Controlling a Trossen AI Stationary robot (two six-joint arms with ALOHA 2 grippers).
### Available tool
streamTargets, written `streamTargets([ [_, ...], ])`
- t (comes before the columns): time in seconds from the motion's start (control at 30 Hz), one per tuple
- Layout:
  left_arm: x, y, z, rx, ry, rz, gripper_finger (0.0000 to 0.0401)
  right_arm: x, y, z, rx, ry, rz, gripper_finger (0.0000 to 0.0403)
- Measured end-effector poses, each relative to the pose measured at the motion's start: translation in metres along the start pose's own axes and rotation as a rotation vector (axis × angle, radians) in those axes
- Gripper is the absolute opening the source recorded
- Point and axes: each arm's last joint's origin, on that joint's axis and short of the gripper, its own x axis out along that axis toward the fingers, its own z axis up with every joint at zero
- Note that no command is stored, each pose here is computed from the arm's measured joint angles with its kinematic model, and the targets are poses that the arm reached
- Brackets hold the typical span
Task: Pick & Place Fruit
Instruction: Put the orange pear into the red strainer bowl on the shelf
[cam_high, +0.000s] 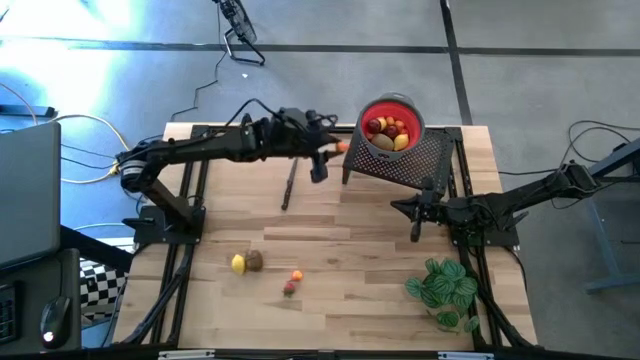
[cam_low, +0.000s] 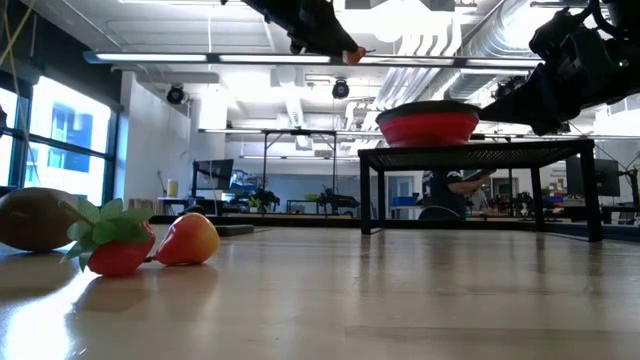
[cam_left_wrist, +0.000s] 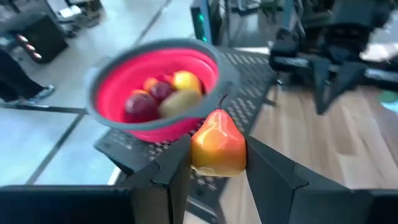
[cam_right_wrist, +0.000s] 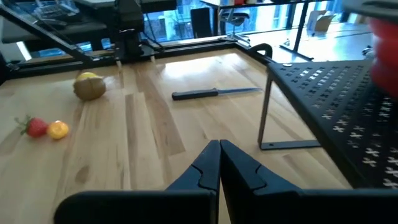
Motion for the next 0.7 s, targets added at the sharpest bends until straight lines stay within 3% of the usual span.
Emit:
streamTargets([
  [0.3,0.002,0.017,0.004,-0.016,-0.084,0.000,0.0135,0.000,-0.001,0.000,0.062,-0.006,-0.022,0.0003],
  [0.7,0.041,0.029,0.001,-0.026,-0.204,-0.017,0.0135,0.000,-0.001,0.000,0.054,-0.005,-0.022,0.0002],
])
